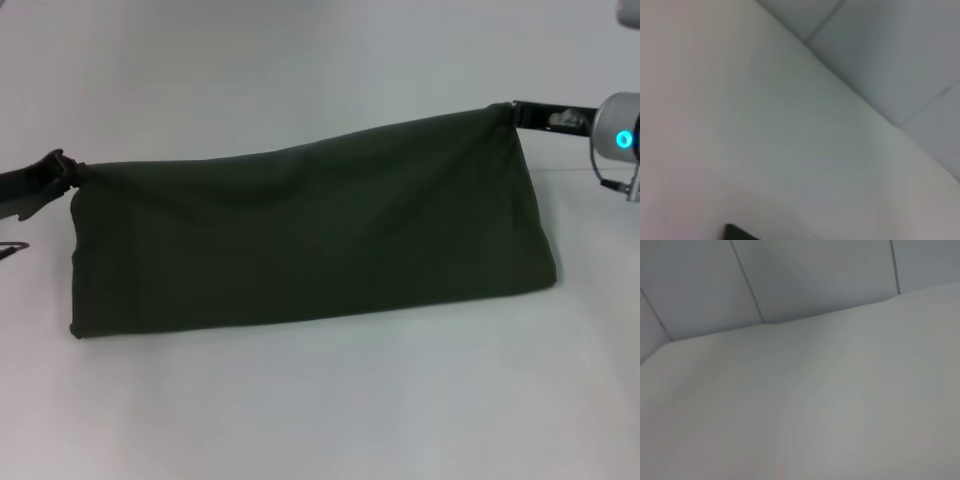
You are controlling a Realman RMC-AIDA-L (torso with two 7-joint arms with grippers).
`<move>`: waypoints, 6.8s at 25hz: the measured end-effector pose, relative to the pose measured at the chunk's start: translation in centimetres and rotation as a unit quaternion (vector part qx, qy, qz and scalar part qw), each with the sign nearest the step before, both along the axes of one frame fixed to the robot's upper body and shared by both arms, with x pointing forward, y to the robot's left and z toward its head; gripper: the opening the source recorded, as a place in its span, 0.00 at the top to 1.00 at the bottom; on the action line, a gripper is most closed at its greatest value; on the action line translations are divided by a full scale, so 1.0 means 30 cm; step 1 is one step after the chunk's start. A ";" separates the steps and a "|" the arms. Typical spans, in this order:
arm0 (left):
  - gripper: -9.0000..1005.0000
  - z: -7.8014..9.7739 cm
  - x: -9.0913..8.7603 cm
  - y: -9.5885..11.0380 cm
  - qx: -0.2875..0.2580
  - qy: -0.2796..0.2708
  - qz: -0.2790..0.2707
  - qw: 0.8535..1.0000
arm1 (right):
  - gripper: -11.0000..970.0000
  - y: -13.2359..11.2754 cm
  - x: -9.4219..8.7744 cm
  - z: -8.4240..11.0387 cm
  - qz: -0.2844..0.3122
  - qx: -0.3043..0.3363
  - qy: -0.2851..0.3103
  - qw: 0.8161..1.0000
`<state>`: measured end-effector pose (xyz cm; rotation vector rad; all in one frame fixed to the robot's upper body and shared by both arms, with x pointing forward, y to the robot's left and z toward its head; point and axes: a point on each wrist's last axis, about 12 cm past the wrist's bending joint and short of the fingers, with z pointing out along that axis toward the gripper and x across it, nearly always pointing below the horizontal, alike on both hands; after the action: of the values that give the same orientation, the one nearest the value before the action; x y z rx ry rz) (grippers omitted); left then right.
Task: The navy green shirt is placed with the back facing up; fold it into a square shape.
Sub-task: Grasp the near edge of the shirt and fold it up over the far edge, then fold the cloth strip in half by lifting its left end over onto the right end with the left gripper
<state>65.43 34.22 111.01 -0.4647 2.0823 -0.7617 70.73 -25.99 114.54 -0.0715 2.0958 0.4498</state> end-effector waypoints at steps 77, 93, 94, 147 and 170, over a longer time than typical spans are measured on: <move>0.30 -0.142 -0.264 0.049 0.070 0.061 -0.158 0.983 | 0.26 -0.261 -0.206 -0.022 0.104 0.027 0.096 0.990; 0.31 -0.132 -0.254 0.046 0.073 0.058 -0.161 0.982 | 0.26 -0.181 -0.144 -0.082 0.069 -0.064 0.181 0.979; 0.31 -0.132 -0.253 0.045 0.073 0.058 -0.161 0.982 | 0.26 -0.179 -0.145 -0.090 0.067 -0.065 0.182 0.979; 0.95 -0.136 -0.224 0.037 0.108 0.095 -0.156 0.977 | 0.26 -0.182 -0.153 -0.086 0.076 -0.059 0.190 0.977; 0.98 -0.134 -0.217 0.037 0.113 0.089 -0.153 0.978 | 0.27 -0.104 -0.168 -0.191 0.057 -0.083 0.183 0.978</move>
<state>58.92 35.34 106.98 -0.0872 2.4084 -0.6631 65.70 -29.11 108.80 -0.2217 2.4989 0.3755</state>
